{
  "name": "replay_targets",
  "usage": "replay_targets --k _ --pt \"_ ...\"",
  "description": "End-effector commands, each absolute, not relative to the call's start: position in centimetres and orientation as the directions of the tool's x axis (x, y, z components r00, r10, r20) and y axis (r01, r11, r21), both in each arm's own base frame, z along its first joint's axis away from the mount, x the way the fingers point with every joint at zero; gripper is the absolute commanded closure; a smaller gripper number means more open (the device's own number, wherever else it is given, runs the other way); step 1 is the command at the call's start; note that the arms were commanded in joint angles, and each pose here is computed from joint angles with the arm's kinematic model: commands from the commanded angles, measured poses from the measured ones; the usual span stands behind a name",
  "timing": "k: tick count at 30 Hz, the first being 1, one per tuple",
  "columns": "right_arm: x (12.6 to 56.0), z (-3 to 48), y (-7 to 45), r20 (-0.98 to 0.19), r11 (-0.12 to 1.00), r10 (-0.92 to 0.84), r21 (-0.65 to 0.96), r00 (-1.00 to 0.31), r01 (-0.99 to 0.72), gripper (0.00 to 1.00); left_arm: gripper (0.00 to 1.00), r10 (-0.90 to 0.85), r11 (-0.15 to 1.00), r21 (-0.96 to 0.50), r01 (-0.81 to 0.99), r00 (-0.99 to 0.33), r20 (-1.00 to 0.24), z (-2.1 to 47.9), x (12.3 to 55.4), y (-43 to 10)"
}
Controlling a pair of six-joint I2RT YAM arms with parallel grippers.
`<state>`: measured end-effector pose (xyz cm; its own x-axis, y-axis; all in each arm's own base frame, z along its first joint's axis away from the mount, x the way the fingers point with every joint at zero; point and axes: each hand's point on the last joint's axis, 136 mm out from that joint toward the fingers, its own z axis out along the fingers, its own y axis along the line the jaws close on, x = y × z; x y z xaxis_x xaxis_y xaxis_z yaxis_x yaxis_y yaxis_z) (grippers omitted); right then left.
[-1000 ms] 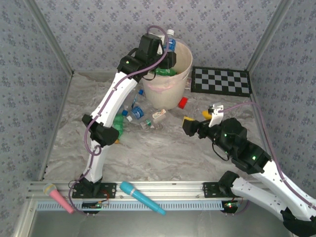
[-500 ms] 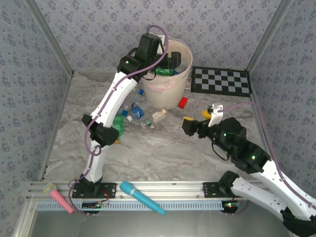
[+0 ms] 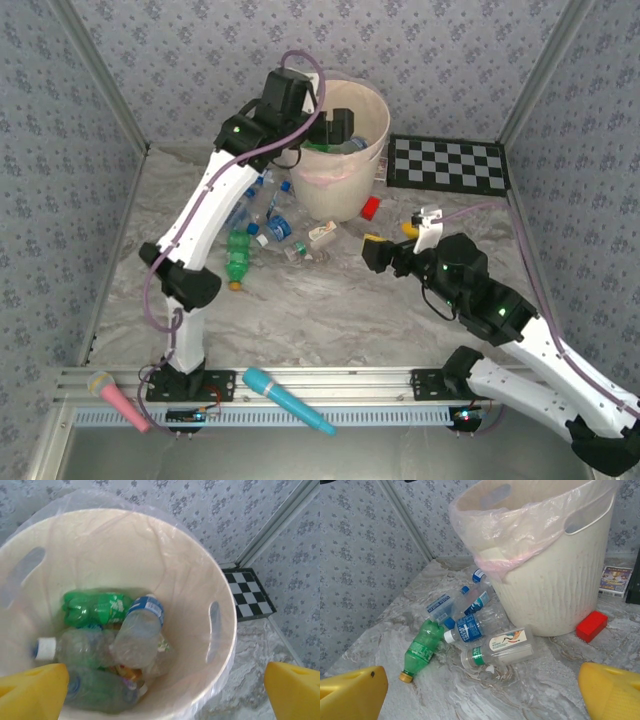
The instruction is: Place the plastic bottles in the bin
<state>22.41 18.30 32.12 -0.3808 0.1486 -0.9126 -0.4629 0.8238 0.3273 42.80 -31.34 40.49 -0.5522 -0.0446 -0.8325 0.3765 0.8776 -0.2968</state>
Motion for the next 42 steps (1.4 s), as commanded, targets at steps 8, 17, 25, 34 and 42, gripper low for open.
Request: replay_targets --k 8,17,25,34,42 --pt "23.8 30.5 20.9 -0.896 0.802 0.149 0.357 -0.418 -0.480 0.00 0.00 -0.123 0.895 -0.314 0.315 -0.503 -0.856 37.9 39.1 -26.4" --pt "26.9 25.6 22.3 -0.821 0.849 0.205 0.420 -0.533 -0.320 0.00 0.00 -0.181 0.922 -0.334 0.198 -0.540 -0.822 31.1 35.7 -20.7" --pt "30.2 19.0 23.2 -0.705 0.898 0.305 0.438 -0.640 -0.055 0.00 0.00 -0.230 0.928 -0.347 0.132 -0.532 -0.815 28.3 32.1 -16.9" --pt "33.5 13.4 25.1 -0.591 0.862 0.450 0.485 -0.670 0.151 0.10 0.00 -0.237 0.922 -0.362 0.139 -0.539 -0.808 27.0 28.7 -15.0" --pt "36.4 11.2 28.7 -0.564 0.856 0.471 0.477 -0.678 0.198 0.07 0.00 -0.245 0.930 -0.349 0.119 -0.508 -0.826 27.3 27.0 -13.0"
